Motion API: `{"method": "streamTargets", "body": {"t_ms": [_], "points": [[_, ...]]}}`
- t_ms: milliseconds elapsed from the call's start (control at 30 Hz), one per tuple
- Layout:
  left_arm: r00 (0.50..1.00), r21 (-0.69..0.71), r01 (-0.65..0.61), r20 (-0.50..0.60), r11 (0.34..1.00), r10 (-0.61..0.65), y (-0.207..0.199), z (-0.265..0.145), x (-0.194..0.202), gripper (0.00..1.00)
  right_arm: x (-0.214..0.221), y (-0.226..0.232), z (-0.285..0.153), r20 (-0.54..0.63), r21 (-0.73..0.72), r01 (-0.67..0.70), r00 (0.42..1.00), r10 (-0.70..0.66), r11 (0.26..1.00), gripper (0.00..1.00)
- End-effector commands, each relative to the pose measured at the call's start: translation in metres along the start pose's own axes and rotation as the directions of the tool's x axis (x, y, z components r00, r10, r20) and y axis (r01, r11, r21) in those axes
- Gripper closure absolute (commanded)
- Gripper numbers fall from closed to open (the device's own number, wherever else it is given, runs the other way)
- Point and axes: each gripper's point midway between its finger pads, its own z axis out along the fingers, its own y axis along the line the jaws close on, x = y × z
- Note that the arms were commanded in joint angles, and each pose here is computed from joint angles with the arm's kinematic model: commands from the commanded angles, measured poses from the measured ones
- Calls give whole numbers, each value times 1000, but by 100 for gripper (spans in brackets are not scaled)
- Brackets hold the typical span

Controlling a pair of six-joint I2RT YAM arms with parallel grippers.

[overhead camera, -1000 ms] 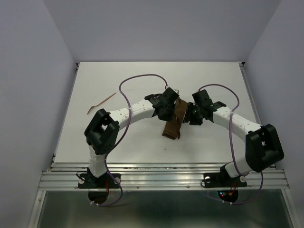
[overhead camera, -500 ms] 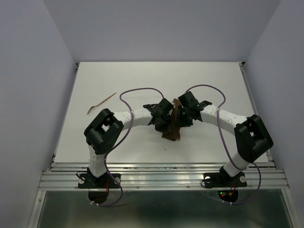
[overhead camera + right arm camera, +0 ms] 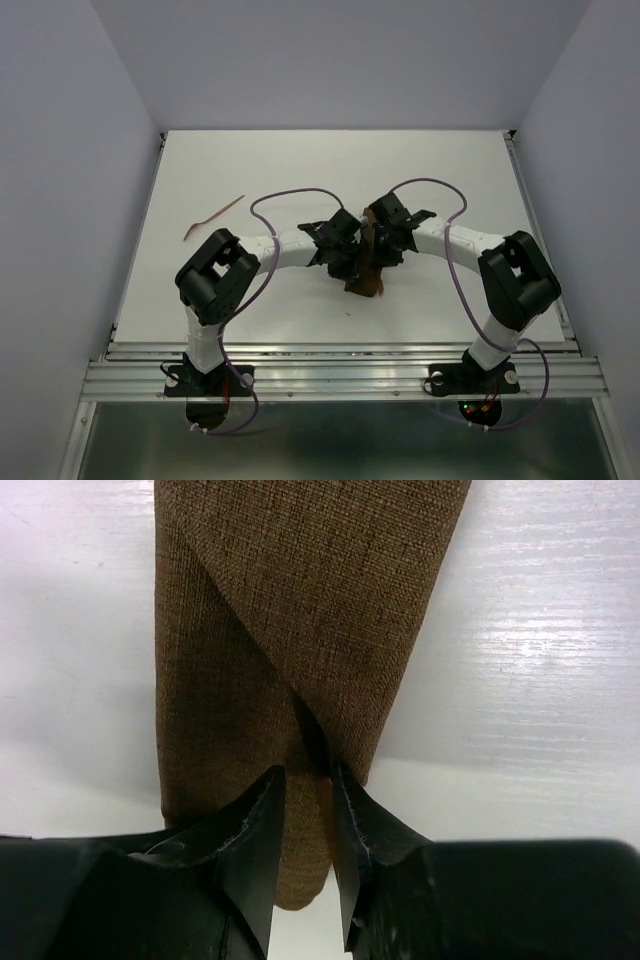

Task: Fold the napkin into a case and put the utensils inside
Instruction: Stuff the knife into the folded napkin.

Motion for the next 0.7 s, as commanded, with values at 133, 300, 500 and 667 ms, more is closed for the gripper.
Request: {"method": "streamTargets", "body": {"t_ms": [133, 300, 500, 667], "points": [[1000, 25, 1, -1, 1000, -1, -2, -8, 5, 100, -20, 13, 4, 60, 0, 5, 998, -5, 1000, 75], [1000, 33, 11, 5, 999, -11, -3, -10, 5, 100, -23, 10, 1, 73, 22, -16, 997, 14, 1000, 83], [1000, 40, 15, 0, 999, -15, -3, -8, 7, 100, -25, 16, -9, 87, 6, -50, 995, 50, 999, 90], [1000, 43, 18, -1, 999, -18, -3, -7, 8, 100, -26, 19, -13, 88, -4, -66, 994, 66, 998, 94]]}}
